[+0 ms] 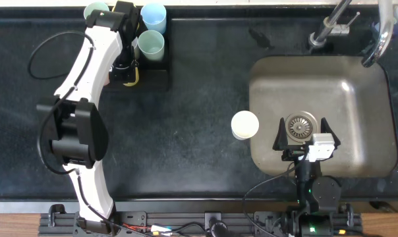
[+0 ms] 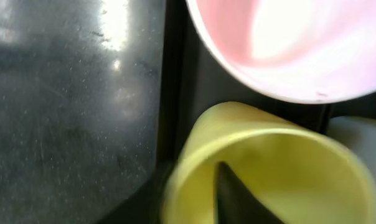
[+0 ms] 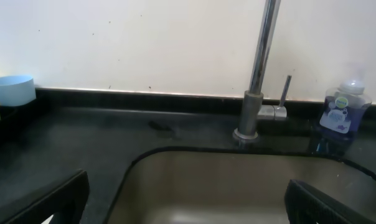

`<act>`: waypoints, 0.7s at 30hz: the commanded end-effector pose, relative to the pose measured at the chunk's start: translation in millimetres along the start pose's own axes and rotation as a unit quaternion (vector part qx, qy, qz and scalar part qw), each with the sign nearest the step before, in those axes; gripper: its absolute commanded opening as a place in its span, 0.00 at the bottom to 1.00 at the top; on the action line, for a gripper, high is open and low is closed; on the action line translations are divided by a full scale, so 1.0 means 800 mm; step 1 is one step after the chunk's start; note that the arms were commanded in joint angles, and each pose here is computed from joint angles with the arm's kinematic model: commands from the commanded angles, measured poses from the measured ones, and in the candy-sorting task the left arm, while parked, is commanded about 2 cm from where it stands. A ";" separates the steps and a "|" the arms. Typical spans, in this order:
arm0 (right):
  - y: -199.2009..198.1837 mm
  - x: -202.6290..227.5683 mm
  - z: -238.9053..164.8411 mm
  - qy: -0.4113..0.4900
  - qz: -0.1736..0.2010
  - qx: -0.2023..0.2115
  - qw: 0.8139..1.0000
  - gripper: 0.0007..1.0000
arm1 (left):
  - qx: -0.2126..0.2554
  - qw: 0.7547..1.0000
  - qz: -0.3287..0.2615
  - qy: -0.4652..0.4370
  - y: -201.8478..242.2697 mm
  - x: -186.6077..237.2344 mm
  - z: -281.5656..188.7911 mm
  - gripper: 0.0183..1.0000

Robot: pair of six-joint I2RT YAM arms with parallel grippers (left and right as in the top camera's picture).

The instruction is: Store Cups

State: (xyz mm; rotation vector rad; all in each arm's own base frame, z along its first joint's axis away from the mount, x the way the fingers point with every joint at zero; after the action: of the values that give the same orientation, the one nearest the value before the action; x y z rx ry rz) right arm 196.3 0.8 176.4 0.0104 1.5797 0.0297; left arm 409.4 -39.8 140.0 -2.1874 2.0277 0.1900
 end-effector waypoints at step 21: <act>0.000 0.006 0.001 0.003 -0.001 -0.002 1.000 1.00 | -0.008 1.000 -0.007 -0.014 0.012 -0.011 -0.012 0.58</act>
State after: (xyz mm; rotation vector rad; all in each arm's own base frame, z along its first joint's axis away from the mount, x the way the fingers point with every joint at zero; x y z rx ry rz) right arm 196.3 0.9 176.4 0.0104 1.5793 0.0303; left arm 402.7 -38.7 140.2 -2.1916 2.0473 0.2354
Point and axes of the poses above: each gripper's point midway between its finger pads, its own z axis out along the fingers, its own y axis along the line the jaws close on, x = y × z, the point moved 5 cm from there along -z, back along the fingers, and after that the axes turned 2 degrees about z, right-handed, at the moved point
